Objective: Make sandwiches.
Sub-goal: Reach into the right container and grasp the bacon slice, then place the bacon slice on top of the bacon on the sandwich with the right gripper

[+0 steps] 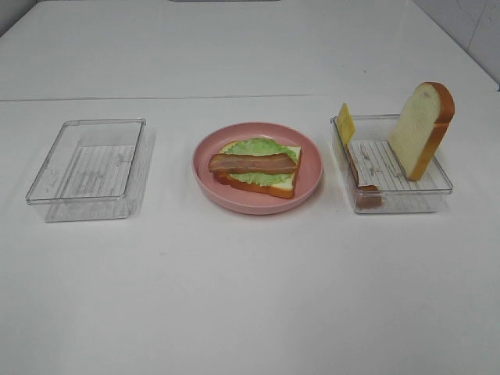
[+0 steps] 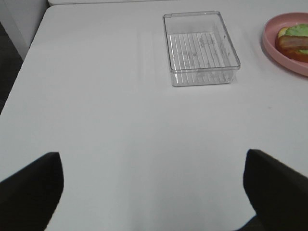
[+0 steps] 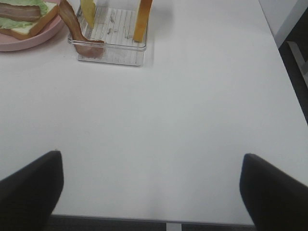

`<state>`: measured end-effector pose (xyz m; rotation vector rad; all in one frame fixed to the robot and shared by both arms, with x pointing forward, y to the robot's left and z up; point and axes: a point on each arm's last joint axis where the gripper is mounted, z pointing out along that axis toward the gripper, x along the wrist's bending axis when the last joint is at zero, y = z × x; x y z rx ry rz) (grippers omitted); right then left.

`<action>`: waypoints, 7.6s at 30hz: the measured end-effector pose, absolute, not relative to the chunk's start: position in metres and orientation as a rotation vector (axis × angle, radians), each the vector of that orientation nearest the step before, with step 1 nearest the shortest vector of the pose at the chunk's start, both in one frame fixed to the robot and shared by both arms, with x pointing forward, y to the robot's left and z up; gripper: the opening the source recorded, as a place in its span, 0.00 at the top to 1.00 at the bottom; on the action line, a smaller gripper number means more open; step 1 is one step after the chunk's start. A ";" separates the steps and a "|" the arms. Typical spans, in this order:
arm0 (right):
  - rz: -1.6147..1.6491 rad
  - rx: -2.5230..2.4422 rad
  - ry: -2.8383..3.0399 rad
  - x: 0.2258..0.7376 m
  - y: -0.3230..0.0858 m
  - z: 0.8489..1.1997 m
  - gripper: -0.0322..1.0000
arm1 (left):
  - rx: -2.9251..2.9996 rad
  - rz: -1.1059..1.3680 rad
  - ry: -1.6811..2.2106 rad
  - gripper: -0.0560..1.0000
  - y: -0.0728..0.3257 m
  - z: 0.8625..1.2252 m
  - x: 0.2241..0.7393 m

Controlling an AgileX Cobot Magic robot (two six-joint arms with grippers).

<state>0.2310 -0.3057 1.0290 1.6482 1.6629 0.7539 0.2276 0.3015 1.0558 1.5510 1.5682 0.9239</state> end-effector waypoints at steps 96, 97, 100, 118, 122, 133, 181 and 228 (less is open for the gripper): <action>0.593 1.922 1.958 0.438 -0.289 1.028 0.03 | 1.531 0.917 1.546 0.07 0.300 1.056 0.230; 0.593 1.922 1.958 0.438 -0.289 1.028 0.03 | 1.531 0.917 1.546 0.07 0.300 1.056 0.230; 0.577 1.942 2.009 0.451 -0.286 1.032 0.03 | 1.531 0.917 1.546 0.07 0.300 1.056 0.230; 0.411 1.922 2.279 0.517 -0.234 1.026 0.03 | 1.531 0.917 1.546 0.07 0.300 1.056 0.230; 0.338 1.891 2.317 0.534 -0.209 1.016 0.03 | 1.531 0.917 1.546 0.07 0.300 1.056 0.230; 0.275 1.910 2.352 0.579 -0.186 0.996 0.03 | 1.531 0.917 1.546 0.07 0.300 1.056 0.230; 0.092 1.890 2.419 0.618 -0.177 0.942 0.94 | 1.531 0.917 1.546 0.07 0.300 1.056 0.230; 0.608 1.685 2.513 0.609 -0.071 1.030 0.94 | 1.531 0.917 1.546 0.07 0.300 1.056 0.230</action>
